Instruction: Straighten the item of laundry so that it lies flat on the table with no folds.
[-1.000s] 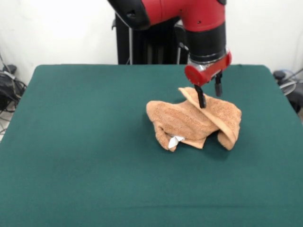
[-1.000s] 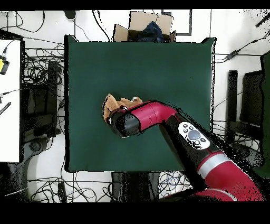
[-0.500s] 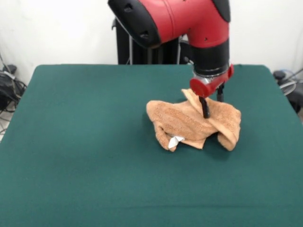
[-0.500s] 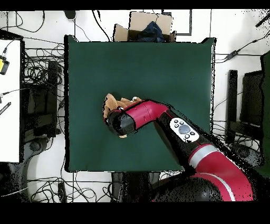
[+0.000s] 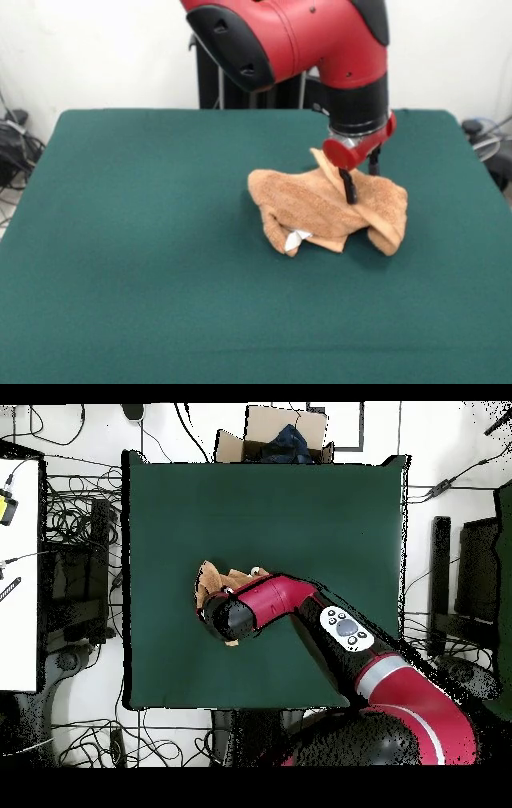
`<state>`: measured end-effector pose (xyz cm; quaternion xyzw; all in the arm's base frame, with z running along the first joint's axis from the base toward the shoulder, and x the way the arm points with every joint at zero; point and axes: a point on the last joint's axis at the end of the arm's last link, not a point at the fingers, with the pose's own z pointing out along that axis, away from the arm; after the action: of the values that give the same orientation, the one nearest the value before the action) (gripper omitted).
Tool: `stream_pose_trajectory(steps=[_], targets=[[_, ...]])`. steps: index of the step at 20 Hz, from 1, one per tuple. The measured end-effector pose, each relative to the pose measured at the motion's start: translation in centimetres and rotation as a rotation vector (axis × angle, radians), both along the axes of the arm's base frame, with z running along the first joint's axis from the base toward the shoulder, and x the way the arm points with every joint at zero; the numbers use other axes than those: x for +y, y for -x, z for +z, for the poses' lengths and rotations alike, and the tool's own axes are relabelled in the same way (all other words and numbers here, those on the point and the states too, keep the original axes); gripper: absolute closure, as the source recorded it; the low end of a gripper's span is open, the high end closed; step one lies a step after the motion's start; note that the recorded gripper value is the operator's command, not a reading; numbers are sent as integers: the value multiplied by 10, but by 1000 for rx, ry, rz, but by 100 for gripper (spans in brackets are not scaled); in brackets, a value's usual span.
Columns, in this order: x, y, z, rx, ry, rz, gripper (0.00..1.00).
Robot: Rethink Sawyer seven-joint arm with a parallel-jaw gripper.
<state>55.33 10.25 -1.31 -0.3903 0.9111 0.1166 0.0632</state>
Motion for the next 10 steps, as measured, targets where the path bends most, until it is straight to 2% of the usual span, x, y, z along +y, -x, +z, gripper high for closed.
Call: stream_pose_trajectory(steps=[10], targets=[[1,-3,-6,3,-7,-10,0]])
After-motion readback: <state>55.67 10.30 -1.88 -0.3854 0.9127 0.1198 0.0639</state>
